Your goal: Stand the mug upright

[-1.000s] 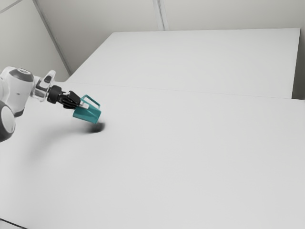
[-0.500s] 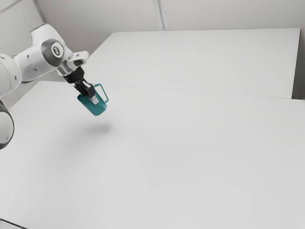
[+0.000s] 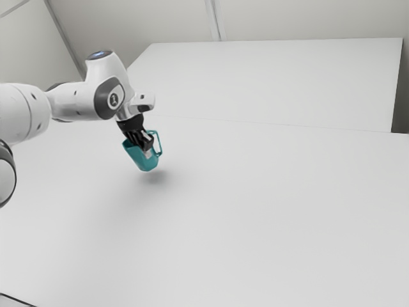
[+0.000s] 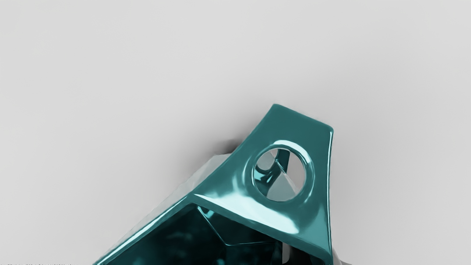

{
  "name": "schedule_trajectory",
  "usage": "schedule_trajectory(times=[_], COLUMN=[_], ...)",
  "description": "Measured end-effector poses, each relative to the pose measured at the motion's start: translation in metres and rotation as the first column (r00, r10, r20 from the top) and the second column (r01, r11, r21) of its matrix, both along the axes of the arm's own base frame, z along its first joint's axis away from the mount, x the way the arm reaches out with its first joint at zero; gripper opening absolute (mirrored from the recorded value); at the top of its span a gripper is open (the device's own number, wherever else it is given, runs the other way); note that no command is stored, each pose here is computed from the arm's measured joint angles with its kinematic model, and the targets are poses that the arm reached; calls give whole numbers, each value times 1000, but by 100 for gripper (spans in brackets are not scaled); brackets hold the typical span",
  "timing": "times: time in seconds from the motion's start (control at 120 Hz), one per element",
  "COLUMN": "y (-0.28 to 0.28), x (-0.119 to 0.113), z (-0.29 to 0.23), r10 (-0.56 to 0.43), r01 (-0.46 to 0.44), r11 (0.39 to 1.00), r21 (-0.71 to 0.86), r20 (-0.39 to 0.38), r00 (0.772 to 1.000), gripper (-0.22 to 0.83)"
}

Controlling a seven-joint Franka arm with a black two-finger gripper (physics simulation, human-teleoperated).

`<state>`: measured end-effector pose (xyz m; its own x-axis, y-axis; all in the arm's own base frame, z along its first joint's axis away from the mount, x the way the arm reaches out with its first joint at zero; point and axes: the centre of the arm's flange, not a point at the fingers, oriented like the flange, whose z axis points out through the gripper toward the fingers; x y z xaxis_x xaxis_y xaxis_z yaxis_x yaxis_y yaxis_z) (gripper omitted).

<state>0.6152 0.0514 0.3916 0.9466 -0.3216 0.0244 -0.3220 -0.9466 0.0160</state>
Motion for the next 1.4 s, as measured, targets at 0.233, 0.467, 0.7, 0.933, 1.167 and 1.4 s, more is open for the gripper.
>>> schedule_trajectory(times=[0.233, 0.467, 0.7, 0.933, 1.167, 1.4], y=[-17, -17, -17, -24, -29, -20], x=[-4, -1, 2, 3, 0, 16], z=[-26, -37, -60, -57, -11, 67], r10=[53, 108, 148, 163, 166, 183], r01=[-53, -108, -149, -163, -167, -184], r11=[998, 994, 988, 986, 986, 983], r21=[13, 24, 32, 22, 9, 1], r20=[18, 30, 10, 21, 67, 93], r00=[998, 994, 989, 986, 984, 979], gripper=[-17, -17, -17, 29, 51, 58])
